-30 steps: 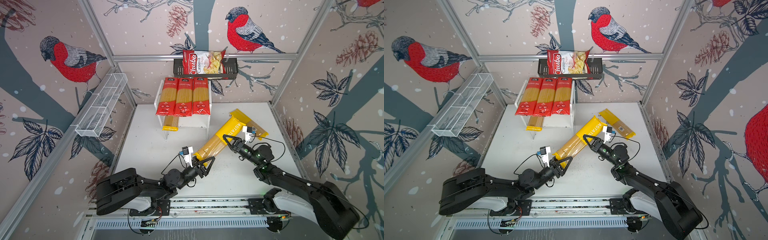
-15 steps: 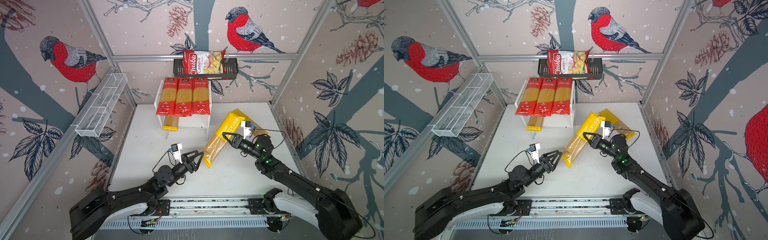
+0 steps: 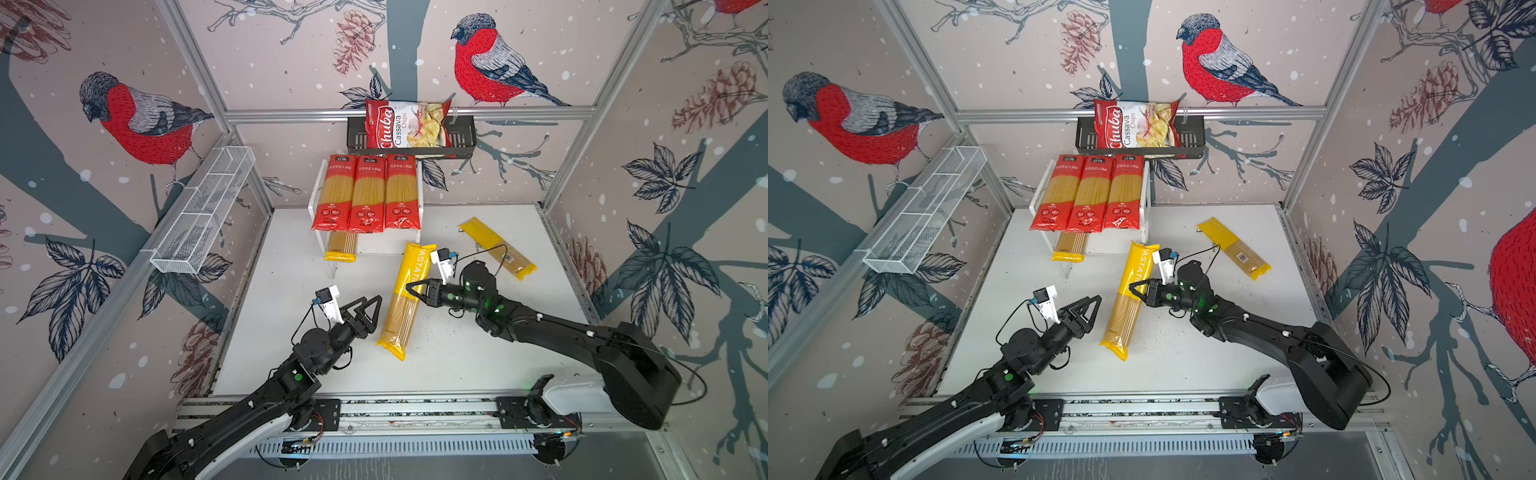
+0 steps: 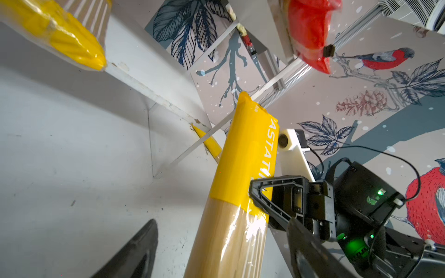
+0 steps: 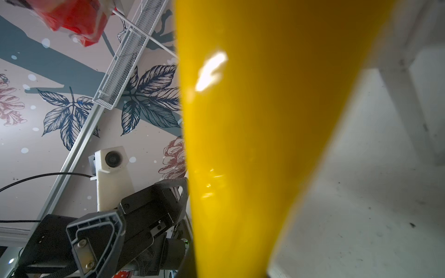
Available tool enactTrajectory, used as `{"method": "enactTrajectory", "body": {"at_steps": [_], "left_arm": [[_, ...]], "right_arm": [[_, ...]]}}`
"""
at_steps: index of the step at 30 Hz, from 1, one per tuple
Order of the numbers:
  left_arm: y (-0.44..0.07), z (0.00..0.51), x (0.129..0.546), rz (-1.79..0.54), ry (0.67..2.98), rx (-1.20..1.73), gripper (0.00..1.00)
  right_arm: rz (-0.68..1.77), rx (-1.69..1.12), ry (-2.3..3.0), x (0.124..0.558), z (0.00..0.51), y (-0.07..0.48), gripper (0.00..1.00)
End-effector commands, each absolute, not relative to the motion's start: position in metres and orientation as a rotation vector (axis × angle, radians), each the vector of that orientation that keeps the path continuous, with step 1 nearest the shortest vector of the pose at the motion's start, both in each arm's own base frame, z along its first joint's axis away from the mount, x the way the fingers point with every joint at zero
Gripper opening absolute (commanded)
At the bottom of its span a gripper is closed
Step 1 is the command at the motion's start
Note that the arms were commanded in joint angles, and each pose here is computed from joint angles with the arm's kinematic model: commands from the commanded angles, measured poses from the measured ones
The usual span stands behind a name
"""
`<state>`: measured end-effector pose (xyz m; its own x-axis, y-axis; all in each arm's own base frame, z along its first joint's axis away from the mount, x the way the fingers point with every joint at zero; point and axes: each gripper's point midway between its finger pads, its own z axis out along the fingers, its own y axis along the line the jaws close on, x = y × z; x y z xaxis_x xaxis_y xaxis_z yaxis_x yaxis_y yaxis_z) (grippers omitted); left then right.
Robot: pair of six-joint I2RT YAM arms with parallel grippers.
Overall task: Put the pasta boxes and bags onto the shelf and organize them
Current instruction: 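Lift the yellow pack with both grippers and carry it toward the shelf, then push the pack's far end under the shelf's lower tier with both grippers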
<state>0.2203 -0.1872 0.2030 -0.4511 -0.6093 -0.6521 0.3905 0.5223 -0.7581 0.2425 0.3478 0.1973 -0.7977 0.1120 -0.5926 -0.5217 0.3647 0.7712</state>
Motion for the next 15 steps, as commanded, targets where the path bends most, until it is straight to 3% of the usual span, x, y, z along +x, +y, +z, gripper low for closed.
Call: {"method": "enactTrajectory", "body": {"at_steps": [1, 9, 15], "left_arm": [[-0.185, 0.193, 0.221, -1.129, 1.720, -0.181, 0.84], [-0.154, 0.166, 0.229, -1.090, 1.759, -0.324, 0.86], [-0.155, 0.165, 0.227, -1.189, 1.747, -0.342, 0.87]], "right_arm": [[1.596, -0.392, 1.887, 0.246, 0.238, 0.369, 0.04], [1.665, -0.388, 1.892, 0.256, 0.239, 0.388, 0.03], [1.716, -0.346, 1.881, 0.267, 0.243, 0.396, 0.03]]}}
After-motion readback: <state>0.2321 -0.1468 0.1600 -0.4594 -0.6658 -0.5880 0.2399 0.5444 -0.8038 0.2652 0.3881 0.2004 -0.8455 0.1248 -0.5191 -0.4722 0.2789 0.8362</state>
